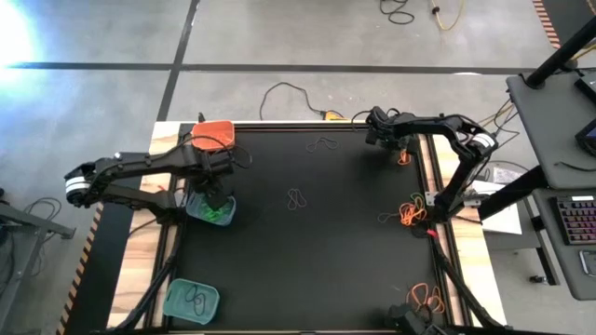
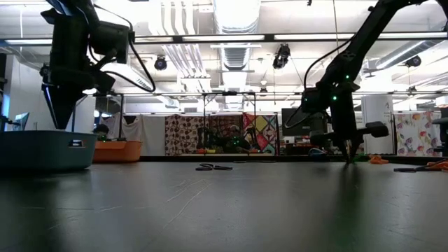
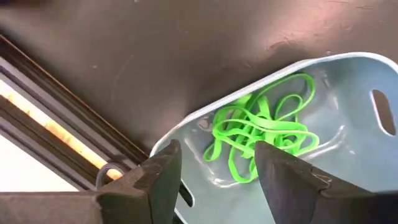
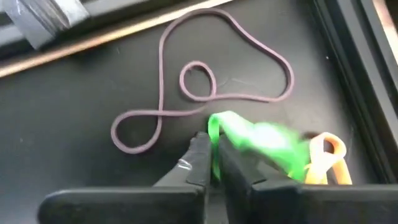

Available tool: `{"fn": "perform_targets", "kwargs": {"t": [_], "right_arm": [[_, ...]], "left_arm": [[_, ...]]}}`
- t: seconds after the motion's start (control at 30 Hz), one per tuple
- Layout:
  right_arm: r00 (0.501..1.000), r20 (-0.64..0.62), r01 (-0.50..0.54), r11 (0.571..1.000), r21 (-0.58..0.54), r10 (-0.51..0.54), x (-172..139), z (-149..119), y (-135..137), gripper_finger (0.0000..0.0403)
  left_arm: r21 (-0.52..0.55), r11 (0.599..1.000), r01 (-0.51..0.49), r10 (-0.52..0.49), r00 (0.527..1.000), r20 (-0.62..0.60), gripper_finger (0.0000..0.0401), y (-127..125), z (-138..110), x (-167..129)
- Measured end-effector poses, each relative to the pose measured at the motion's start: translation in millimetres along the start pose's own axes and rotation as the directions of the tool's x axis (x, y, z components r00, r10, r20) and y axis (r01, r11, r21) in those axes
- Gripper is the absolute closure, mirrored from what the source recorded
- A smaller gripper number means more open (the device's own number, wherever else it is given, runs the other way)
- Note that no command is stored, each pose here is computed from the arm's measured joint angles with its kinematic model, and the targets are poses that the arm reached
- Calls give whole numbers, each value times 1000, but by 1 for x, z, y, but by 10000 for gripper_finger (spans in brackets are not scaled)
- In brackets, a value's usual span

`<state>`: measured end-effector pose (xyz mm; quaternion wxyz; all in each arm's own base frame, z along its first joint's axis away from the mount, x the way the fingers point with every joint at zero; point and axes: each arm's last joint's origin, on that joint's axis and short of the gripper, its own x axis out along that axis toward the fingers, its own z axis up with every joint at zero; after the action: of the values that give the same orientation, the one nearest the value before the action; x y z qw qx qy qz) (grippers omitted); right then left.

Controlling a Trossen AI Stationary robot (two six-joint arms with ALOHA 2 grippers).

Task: Sort rubber bands into baskets
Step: Put the green rubber band into the blue bin

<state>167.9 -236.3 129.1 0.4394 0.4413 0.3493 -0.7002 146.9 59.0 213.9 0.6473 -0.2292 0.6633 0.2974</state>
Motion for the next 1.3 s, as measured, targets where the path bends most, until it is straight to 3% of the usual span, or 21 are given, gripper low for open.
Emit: {"fn": "perform_targets", "kwargs": {"t": [0.43,0.6,0.7,0.87,1.03,1.2,1.3], "right_arm": [[996,-2,-89,992,-85,89,-29,-30,14,392],[979,24,-198,971,-137,203,-52,-52,26,392],[947,26,-307,923,-231,321,-69,-74,42,392],[858,-19,-477,783,-400,513,-105,-118,75,392],[814,-50,-529,702,-478,579,-128,-146,116,392],[780,-79,-550,620,-559,621,-134,-161,171,392],[764,-95,-566,593,-572,638,-133,-166,202,392]], "left_arm": [[60,996,-58,57,998,29,214,2,1,0],[93,993,-79,75,996,46,214,2,2,0],[111,991,-80,74,996,54,214,2,3,0],[145,986,-80,72,996,58,214,1,3,0],[180,980,-81,72,996,59,214,1,3,0],[177,979,-102,89,992,84,214,2,5,-1],[175,979,-105,93,993,75,214,3,3,-1]]}}
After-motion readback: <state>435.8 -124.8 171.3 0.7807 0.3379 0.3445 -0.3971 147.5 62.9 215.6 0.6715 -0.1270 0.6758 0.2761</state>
